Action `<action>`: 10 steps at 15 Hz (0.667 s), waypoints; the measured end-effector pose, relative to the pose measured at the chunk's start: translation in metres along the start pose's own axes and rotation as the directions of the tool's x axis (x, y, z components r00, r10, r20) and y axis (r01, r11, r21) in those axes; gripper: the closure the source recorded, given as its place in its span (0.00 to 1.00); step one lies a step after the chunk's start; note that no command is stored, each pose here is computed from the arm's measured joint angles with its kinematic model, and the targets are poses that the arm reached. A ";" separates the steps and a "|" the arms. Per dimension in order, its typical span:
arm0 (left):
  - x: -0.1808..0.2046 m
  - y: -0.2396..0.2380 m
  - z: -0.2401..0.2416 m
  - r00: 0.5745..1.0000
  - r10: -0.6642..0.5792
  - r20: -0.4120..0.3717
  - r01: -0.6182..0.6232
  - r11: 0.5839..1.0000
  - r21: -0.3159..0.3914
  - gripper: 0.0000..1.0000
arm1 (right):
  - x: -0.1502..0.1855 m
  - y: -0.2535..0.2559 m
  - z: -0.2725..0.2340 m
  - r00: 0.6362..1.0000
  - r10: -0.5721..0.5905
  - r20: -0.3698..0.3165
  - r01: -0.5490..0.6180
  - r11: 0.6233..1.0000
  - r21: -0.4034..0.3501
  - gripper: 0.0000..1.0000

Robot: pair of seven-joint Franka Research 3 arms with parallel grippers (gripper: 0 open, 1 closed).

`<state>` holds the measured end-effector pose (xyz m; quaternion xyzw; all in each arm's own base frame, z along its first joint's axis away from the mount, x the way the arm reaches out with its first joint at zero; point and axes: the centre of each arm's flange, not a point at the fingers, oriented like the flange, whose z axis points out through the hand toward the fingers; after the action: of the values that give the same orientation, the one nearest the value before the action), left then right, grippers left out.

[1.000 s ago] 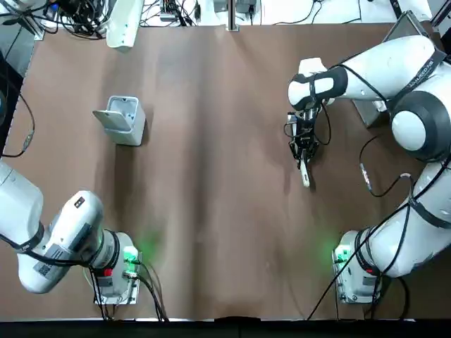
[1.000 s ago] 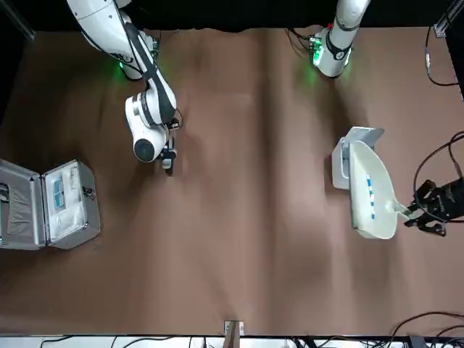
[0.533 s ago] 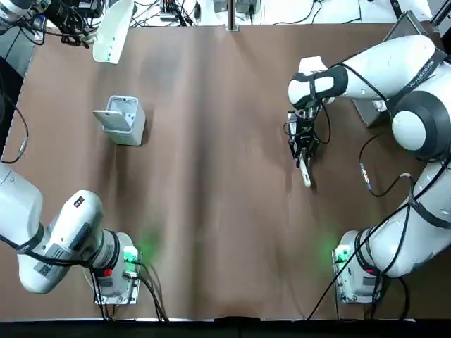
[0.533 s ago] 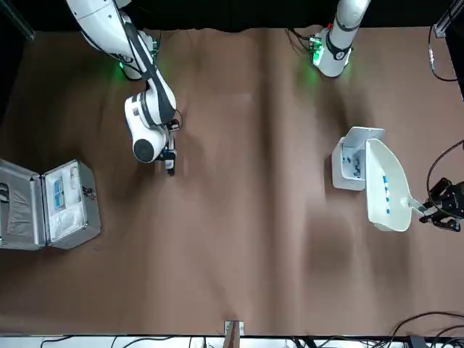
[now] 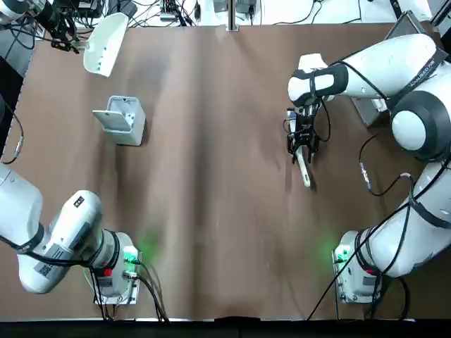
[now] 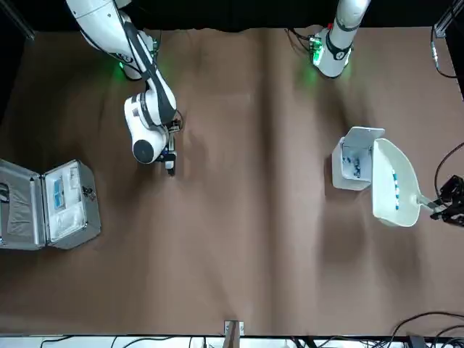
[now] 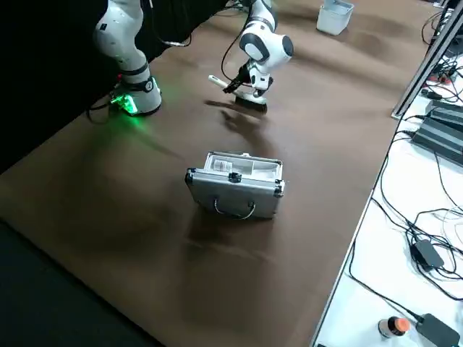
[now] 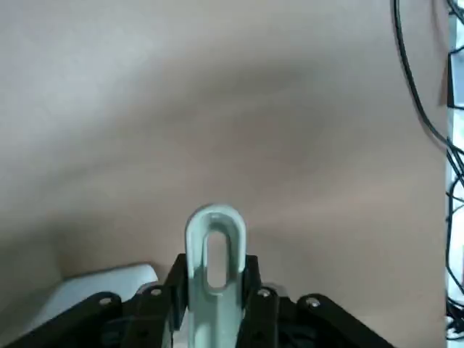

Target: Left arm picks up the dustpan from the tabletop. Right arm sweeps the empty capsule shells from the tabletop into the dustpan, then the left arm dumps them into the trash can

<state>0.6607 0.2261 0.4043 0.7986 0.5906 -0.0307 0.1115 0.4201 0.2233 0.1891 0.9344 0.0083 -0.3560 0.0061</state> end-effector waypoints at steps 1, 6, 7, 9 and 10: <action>0.005 -0.004 -0.003 1.000 0.009 -0.012 -0.009 1.000 0.003 0.67 | 0.000 -0.001 -0.003 1.000 -0.001 0.002 0.001 1.000 0.000 0.10; 0.018 -0.010 -0.022 0.998 0.005 -0.065 -0.008 0.999 -0.045 0.67 | -0.015 -0.011 -0.075 0.999 -0.029 0.039 0.029 1.000 0.012 0.00; 0.017 -0.008 -0.025 0.997 0.006 -0.080 -0.011 0.998 -0.061 0.67 | -0.020 -0.009 -0.102 0.999 -0.034 0.029 0.033 0.999 0.025 0.00; 0.015 -0.006 -0.026 0.994 0.008 -0.113 -0.018 0.996 -0.089 0.67 | -0.028 0.001 -0.157 0.999 -0.035 -0.015 0.036 0.998 0.059 0.00; 0.014 -0.006 -0.026 0.991 0.007 -0.136 -0.022 0.994 -0.105 0.67 | -0.032 0.007 -0.181 0.999 -0.032 -0.043 0.035 0.997 0.075 0.00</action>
<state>0.6566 0.2466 0.4264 0.7961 0.5918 0.0558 0.1137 0.5172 0.2187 0.3457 0.9409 0.0107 -0.3366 -0.0357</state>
